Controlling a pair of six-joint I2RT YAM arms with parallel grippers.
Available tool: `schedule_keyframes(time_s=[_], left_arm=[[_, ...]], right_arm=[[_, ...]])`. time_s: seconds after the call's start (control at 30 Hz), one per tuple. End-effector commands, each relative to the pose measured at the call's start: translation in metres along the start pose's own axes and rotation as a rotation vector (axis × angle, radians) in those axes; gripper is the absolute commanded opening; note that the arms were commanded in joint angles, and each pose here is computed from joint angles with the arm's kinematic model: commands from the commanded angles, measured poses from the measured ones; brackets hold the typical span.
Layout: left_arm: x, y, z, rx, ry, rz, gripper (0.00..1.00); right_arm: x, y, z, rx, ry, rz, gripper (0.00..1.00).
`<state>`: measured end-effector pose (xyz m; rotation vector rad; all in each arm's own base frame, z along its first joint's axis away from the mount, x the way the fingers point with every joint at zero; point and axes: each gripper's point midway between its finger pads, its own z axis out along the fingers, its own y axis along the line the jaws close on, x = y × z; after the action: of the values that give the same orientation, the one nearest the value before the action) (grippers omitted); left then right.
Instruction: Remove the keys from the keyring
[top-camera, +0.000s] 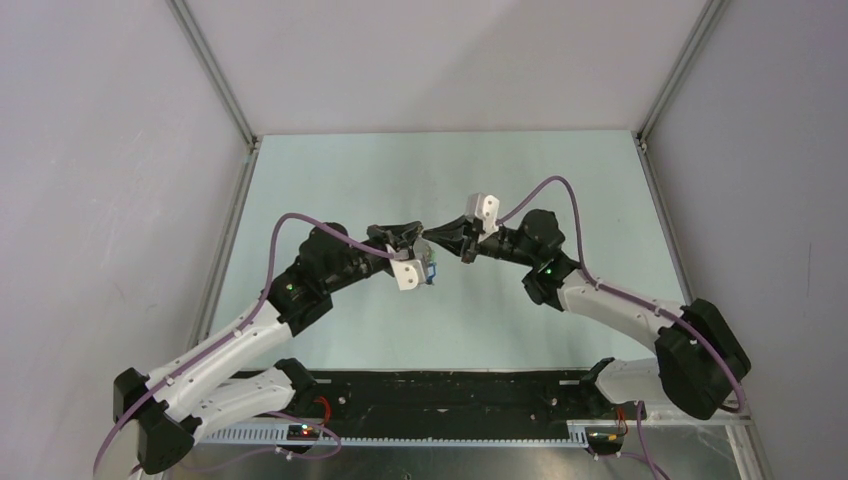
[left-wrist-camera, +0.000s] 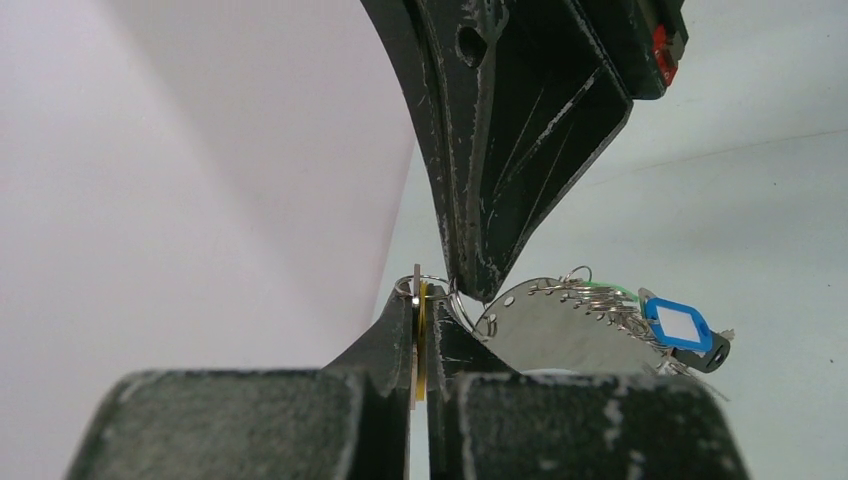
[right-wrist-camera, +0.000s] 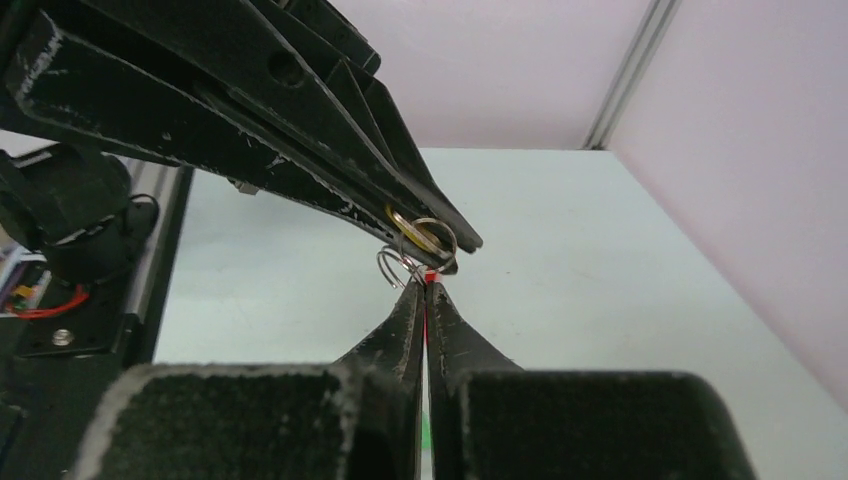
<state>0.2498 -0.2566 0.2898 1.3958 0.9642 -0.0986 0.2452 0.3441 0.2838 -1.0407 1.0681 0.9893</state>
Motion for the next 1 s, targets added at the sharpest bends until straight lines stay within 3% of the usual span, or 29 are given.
schedule_keyframes(time_s=[0.0, 0.17, 0.43, 0.47, 0.53, 0.57, 0.63, 0.97], left_arm=[[-0.024, 0.027, -0.004, -0.076, -0.076, 0.043, 0.0], [-0.022, 0.026, -0.002, -0.072, -0.069, 0.039, 0.0], [-0.02, 0.026, 0.0, -0.069, -0.058, 0.027, 0.0], [-0.019, 0.026, -0.001, -0.071, -0.054, 0.026, 0.0], [-0.018, 0.027, -0.001, -0.076, -0.048, 0.026, 0.0], [-0.018, 0.028, -0.001, -0.08, -0.044, 0.026, 0.0], [-0.018, 0.03, -0.002, -0.086, -0.042, 0.027, 0.0], [-0.016, 0.037, -0.004, -0.115, -0.02, 0.014, 0.0]], right_arm=[[-0.041, -0.005, 0.009, 0.035, 0.004, -0.249, 0.0], [-0.05, -0.007, 0.007, 0.093, 0.044, -0.415, 0.0], [-0.054, 0.016, 0.014, 0.056, 0.062, -0.824, 0.0], [-0.056, 0.018, 0.012, 0.073, 0.037, -0.859, 0.01], [-0.058, 0.018, 0.009, 0.105, 0.008, -0.869, 0.15], [-0.059, 0.016, 0.007, 0.12, 0.003, -0.862, 0.26], [-0.058, 0.01, 0.003, 0.157, 0.003, -0.764, 0.34], [-0.055, -0.01, -0.028, 0.268, -0.02, -0.118, 0.45]])
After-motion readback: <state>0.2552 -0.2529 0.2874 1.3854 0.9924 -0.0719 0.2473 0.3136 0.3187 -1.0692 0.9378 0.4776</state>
